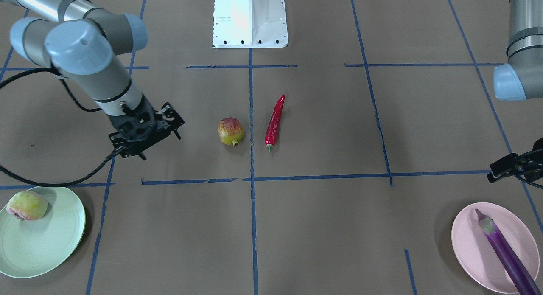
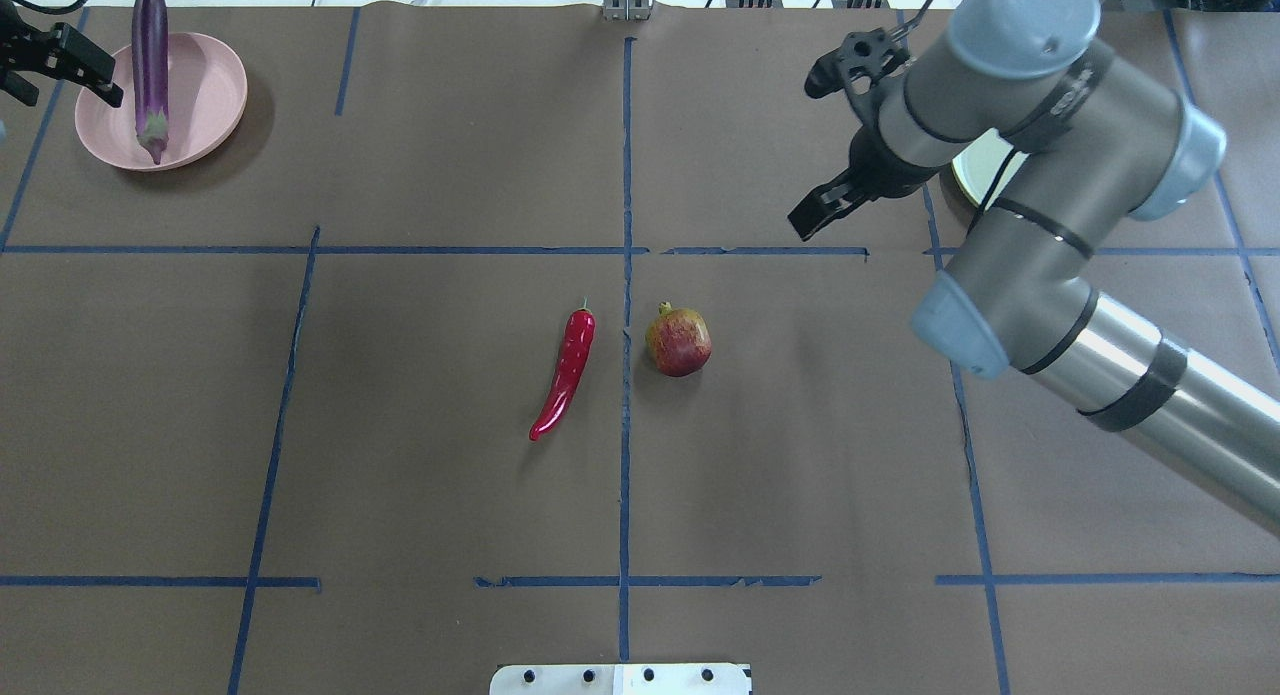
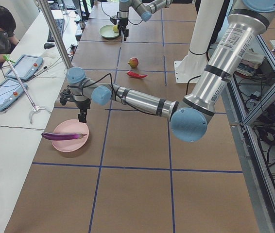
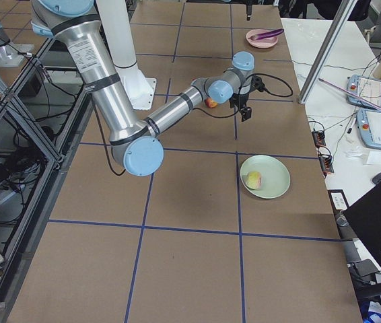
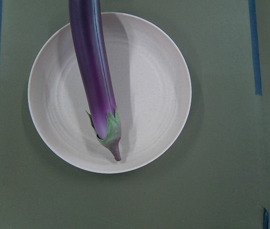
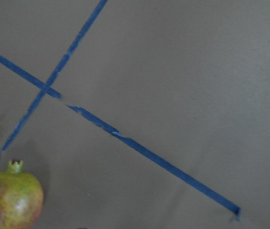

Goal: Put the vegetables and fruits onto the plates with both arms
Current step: 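Lower the right gripper onto the pomegranate and close on it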

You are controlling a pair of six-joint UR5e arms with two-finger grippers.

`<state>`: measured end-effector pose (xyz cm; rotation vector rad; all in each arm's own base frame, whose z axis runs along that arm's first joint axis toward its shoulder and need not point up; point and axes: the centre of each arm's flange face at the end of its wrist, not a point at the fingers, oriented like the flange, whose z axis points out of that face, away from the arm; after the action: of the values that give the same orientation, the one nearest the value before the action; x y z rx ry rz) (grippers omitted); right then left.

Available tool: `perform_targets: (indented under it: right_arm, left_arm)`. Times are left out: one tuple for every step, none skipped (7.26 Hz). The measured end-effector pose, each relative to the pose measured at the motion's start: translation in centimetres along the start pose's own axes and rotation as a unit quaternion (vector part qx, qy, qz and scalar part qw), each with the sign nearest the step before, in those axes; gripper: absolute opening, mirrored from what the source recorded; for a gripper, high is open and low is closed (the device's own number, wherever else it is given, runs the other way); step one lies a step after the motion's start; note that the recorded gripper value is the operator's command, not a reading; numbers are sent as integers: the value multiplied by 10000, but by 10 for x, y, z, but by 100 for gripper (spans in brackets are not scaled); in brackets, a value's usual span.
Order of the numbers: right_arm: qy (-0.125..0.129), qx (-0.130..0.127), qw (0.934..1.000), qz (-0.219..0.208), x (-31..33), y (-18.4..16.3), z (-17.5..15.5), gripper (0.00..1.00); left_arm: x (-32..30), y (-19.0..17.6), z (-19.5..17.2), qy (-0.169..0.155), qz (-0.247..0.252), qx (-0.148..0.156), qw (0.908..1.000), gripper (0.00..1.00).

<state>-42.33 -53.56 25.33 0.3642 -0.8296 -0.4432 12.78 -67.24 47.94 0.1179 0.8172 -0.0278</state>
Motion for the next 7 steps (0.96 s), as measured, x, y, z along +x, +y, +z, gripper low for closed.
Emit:
perform_targets:
  right_arm:
    - [33,12,9999,137,-45,-7,18,99]
    - [65,37,9996,271,-85,-6,32,99]
    - [114,54,9992,371,-114,-2,40,99]
    - [201,35,9988,436,-132,2,49,99]
    - [282,-15,9985,470,-142,7,59,99]
    - [364,-59,9980,504,-147,11,70,99]
    - [438,-93,9976,519,-150,15,79,99]
  left_arm:
    - [1,0,0,5,-28,0,10000,100]
    - [4,1,1,16,-103,-8,9999,100]
    - [9,2,3,32,-165,-19,9999,100]
    - [13,3,4,45,-184,-23,9998,100]
    - [15,4,4,52,-186,-24,9998,100]
    - [17,4,3,58,-180,-18,9998,100]
    - [18,4,2,65,-173,-9,9998,100]
